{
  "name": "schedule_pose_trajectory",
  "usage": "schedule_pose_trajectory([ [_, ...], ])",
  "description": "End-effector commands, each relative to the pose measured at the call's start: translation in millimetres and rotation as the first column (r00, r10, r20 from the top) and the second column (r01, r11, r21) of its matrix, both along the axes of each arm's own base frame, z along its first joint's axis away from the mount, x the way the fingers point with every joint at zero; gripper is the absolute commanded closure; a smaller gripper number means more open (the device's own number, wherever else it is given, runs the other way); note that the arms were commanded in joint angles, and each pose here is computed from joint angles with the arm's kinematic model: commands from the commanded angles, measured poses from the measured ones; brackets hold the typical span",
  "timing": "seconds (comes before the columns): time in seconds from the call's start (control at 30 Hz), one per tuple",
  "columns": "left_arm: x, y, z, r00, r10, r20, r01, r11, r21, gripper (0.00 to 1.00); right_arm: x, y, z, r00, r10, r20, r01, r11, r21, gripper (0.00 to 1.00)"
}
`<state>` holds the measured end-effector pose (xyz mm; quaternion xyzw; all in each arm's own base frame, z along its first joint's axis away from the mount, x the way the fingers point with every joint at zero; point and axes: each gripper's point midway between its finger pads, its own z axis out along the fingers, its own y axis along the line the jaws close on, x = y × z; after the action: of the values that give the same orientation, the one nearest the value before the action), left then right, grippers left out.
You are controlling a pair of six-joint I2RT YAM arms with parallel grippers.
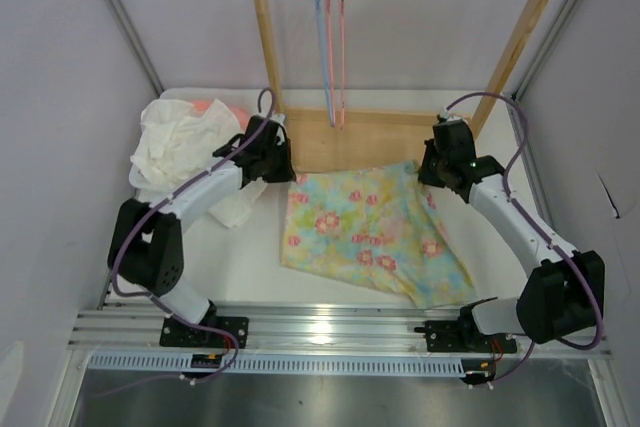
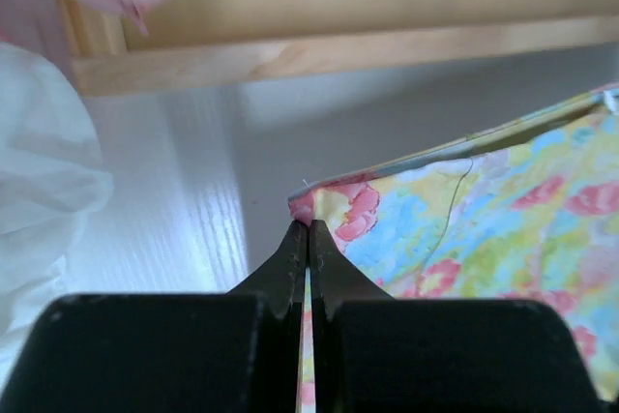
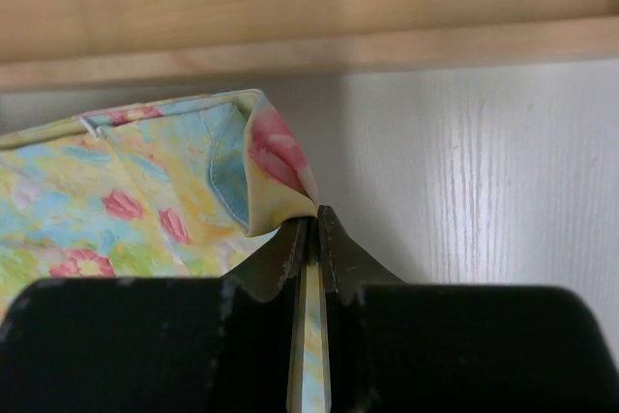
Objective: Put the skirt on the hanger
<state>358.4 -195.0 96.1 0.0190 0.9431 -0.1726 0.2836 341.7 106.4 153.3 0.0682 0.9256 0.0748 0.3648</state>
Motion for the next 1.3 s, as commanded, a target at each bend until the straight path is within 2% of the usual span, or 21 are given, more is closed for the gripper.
schedule_pose_trajectory([
  [0.0, 17.9, -6.6, 92.7, 0.980, 0.050, 0.190, -0.029, 0.993, -0.112, 1.00, 33.4, -12.4, 71.1, 0.987, -0.063, 0.145, 0.052, 0.996, 0.078, 1.00],
  [0.03, 21.2, -7.3, 107.5, 0.974, 0.064, 0.219, -0.036, 0.991, -0.130, 1.00, 36.0, -17.8, 65.1, 0.989, -0.079, 0.128, 0.070, 0.995, 0.074, 1.00],
  [0.07, 32.3, -10.1, 140.5, 0.954, 0.088, 0.288, -0.040, 0.985, -0.170, 1.00, 47.8, -16.8, 90.1, 0.981, -0.080, 0.179, 0.063, 0.993, 0.101, 1.00],
  [0.17, 51.2, -3.4, 201.2, 0.901, 0.187, 0.391, -0.090, 0.963, -0.255, 1.00, 76.9, -24.3, 125.1, 0.964, -0.104, 0.244, 0.069, 0.987, 0.146, 1.00],
  [0.27, 73.0, -0.7, 237.7, 0.860, 0.238, 0.451, -0.104, 0.948, -0.301, 1.00, 102.8, -30.0, 156.0, 0.948, -0.118, 0.295, 0.055, 0.975, 0.214, 1.00],
  [0.3, 81.1, -0.9, 275.8, 0.820, 0.248, 0.515, -0.082, 0.943, -0.323, 1.00, 108.8, -31.4, 164.7, 0.942, -0.121, 0.313, 0.049, 0.972, 0.230, 1.00],
  [0.37, 101.5, -2.5, 273.0, 0.823, 0.248, 0.511, -0.085, 0.944, -0.320, 1.00, 123.9, -34.2, 175.4, 0.934, -0.135, 0.332, 0.046, 0.964, 0.263, 1.00],
  [0.4, 107.0, -3.5, 303.3, 0.791, 0.258, 0.555, -0.062, 0.936, -0.348, 1.00, 130.3, -34.8, 197.0, 0.916, -0.139, 0.377, 0.032, 0.960, 0.277, 1.00],
  [0.47, 120.8, -5.6, 306.4, 0.783, 0.265, 0.563, -0.049, 0.928, -0.369, 1.00, 141.6, -34.8, 210.9, 0.899, -0.146, 0.413, 0.022, 0.957, 0.291, 1.00],
  [0.53, 125.4, -6.5, 333.6, 0.741, 0.280, 0.610, -0.020, 0.918, -0.397, 1.00, 148.2, -35.3, 231.9, 0.875, -0.152, 0.460, 0.009, 0.955, 0.298, 1.00],
  [0.77, 133.4, -4.0, 359.2, 0.682, 0.303, 0.665, 0.032, 0.897, -0.441, 1.00, 171.5, -45.8, 261.3, 0.818, -0.186, 0.544, -0.003, 0.945, 0.327, 1.00],
  [0.8, 142.5, -1.4, 350.7, 0.695, 0.307, 0.650, 0.016, 0.897, -0.441, 1.00, 178.1, -48.9, 266.5, 0.809, -0.191, 0.556, -0.003, 0.944, 0.330, 1.00],
  [0.9, 151.3, -2.8, 363.8, 0.689, 0.306, 0.656, 0.039, 0.889, -0.456, 1.00, 189.1, -48.9, 274.2, 0.798, -0.188, 0.573, -0.024, 0.940, 0.341, 1.00],
  [1.13, 163.4, -8.5, 370.7, 0.647, 0.321, 0.691, 0.083, 0.872, -0.483, 1.00, 212.4, -51.4, 287.8, 0.745, -0.204, 0.635, -0.038, 0.938, 0.345, 1.00],
  [1.2, 166.4, -10.2, 378.5, 0.640, 0.320, 0.699, 0.093, 0.870, -0.483, 1.00, 217.4, -51.3, 289.0, 0.745, -0.204, 0.635, -0.038, 0.938, 0.345, 1.00],
  [1.23, 176.3, -14.5, 364.1, 0.663, 0.302, 0.685, 0.086, 0.878, -0.471, 1.00, 218.5, -51.3, 282.3, 0.764, -0.203, 0.612, -0.027, 0.938, 0.346, 1.00],
  [1.27, 176.1, -14.9, 374.8, 0.651, 0.301, 0.697, 0.097, 0.877, -0.471, 1.00, 221.7, -51.4, 279.7, 0.768, -0.205, 0.607, -0.024, 0.938, 0.347, 1.00],
])
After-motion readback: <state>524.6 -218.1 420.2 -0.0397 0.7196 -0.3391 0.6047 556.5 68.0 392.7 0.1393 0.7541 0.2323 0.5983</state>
